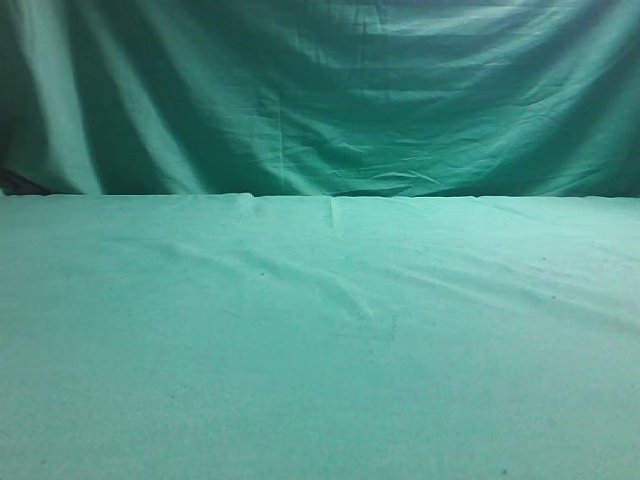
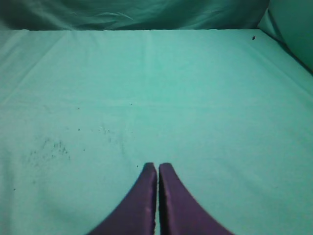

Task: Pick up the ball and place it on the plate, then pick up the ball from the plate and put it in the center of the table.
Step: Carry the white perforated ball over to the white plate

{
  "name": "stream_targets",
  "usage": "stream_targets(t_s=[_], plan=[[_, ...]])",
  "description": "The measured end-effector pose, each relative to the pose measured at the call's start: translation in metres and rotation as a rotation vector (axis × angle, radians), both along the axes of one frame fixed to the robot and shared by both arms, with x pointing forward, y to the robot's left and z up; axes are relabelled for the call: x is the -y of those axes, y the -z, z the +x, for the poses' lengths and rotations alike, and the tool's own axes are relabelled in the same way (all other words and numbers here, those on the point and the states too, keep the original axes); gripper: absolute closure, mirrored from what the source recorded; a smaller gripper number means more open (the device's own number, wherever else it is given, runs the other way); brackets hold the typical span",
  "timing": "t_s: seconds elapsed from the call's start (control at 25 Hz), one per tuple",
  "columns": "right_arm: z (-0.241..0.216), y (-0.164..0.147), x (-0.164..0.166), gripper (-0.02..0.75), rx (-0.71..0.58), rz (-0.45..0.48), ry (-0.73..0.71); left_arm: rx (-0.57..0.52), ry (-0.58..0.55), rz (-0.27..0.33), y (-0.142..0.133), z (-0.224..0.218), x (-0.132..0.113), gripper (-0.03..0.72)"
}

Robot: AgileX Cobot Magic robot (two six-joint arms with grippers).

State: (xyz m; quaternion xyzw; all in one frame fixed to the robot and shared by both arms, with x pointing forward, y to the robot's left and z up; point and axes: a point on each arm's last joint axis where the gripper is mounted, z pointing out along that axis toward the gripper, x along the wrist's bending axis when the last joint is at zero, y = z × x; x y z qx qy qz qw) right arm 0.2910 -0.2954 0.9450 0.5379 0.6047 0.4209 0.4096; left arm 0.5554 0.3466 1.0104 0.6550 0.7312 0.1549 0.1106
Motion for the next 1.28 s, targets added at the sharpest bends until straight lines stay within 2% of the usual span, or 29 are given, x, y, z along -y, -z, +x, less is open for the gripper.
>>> stream_targets(t_s=[0.08, 0.24, 0.84, 0.92, 0.96, 1.0, 1.16, 1.2, 1.28], plan=[[0.000, 0.000, 0.000, 0.738, 0.000, 0.000, 0.000, 0.040, 0.006, 0.023, -0.001, 0.004, -0.003, 0.389], [0.000, 0.000, 0.000, 0.738, 0.000, 0.000, 0.000, 0.086, 0.011, 0.029, 0.007, 0.014, -0.004, 0.389], [0.000, 0.000, 0.000, 0.738, 0.000, 0.000, 0.000, 0.099, 0.020, 0.034, 0.033, 0.030, -0.007, 0.389], [0.000, 0.000, 0.000, 0.738, 0.000, 0.000, 0.000, 0.112, 0.011, 0.021, 0.033, 0.031, -0.006, 0.329], [0.000, 0.000, 0.000, 0.738, 0.000, 0.000, 0.000, 0.114, 0.007, 0.015, 0.033, 0.032, -0.006, 0.334], [0.000, 0.000, 0.000, 0.738, 0.000, 0.000, 0.000, 0.120, 0.003, 0.010, 0.032, 0.032, -0.006, 0.251], [0.000, 0.000, 0.000, 0.738, 0.000, 0.000, 0.000, 0.143, -0.007, -0.001, 0.024, 0.038, -0.006, 0.062], [0.000, 0.000, 0.000, 0.738, 0.000, 0.000, 0.000, 0.144, -0.017, -0.016, 0.020, 0.040, -0.005, 0.034], [0.000, 0.000, 0.000, 0.738, 0.000, 0.000, 0.000, 0.149, -0.043, -0.067, 0.010, 0.044, -0.003, 0.046]])
